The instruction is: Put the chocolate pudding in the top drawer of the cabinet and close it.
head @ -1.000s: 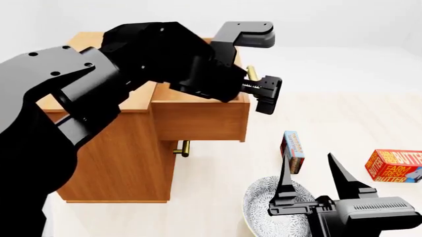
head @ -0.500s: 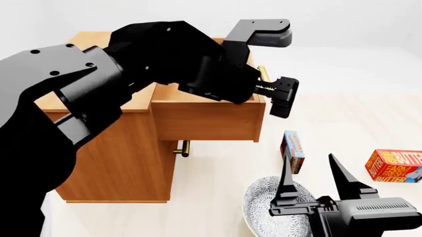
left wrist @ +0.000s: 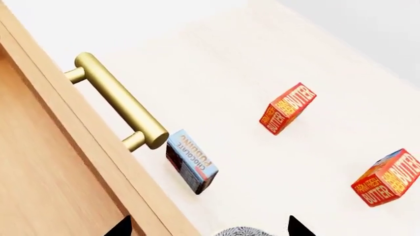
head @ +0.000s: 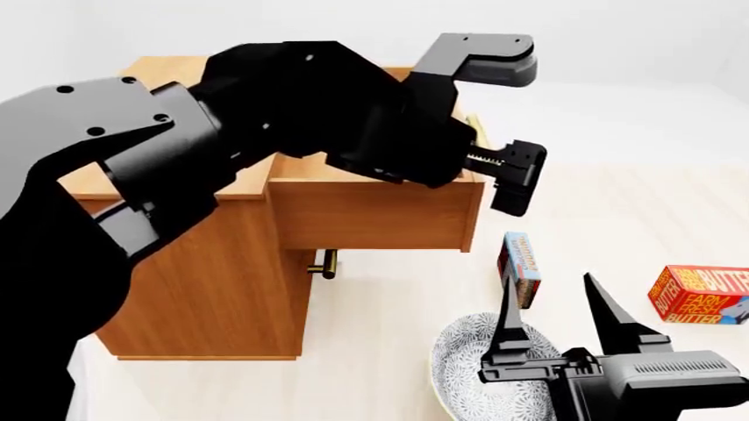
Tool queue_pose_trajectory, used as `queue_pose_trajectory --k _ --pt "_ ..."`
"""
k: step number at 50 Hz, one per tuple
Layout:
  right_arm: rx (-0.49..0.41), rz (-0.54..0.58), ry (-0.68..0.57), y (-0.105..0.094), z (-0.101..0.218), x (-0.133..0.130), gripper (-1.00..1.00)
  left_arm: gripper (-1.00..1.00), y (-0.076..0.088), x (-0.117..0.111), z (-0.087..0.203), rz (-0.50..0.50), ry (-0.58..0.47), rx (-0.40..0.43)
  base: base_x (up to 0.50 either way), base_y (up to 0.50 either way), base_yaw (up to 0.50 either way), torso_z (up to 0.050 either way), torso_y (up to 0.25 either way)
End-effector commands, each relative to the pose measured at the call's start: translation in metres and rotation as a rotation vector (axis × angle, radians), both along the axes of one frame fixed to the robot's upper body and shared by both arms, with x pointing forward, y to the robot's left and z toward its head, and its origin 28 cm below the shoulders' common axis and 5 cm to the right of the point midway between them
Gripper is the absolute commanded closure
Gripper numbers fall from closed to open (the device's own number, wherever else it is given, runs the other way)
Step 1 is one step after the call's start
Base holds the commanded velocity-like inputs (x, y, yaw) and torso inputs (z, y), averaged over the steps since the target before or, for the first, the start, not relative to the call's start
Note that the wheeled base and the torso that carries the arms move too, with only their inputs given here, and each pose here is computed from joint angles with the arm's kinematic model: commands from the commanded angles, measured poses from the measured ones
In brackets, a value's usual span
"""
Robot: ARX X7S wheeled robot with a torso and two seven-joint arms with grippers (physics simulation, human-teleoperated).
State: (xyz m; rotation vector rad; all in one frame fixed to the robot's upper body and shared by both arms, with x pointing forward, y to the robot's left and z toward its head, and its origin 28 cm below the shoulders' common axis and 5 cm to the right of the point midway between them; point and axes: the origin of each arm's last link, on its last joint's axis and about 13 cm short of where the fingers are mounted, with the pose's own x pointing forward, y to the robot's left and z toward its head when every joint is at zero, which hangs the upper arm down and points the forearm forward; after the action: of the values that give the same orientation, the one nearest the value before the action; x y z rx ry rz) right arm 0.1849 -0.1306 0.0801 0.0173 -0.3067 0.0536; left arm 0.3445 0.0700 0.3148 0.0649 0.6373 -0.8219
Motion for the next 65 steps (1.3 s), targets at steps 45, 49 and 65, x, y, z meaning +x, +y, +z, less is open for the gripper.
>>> queue_pose_trajectory --k 45,49,65 --pt "-0.017 0.000 -0.006 0.003 0.003 0.000 -1.00 -1.00 0.028 0.023 0.075 0.264 -0.530 0.018 0.00 0.00 0.00 0.000 0.000" --pt "-0.019 -0.001 -0.007 0.002 0.003 0.000 -1.00 -1.00 0.037 0.015 0.070 0.289 -0.607 -0.002 0.00 0.00 0.00 0.000 0.000" --pt "-0.024 -0.006 -0.010 0.003 0.005 0.001 -1.00 -1.00 0.066 -0.012 0.040 0.336 -0.751 -0.056 0.00 0.00 0.00 0.000 0.000"
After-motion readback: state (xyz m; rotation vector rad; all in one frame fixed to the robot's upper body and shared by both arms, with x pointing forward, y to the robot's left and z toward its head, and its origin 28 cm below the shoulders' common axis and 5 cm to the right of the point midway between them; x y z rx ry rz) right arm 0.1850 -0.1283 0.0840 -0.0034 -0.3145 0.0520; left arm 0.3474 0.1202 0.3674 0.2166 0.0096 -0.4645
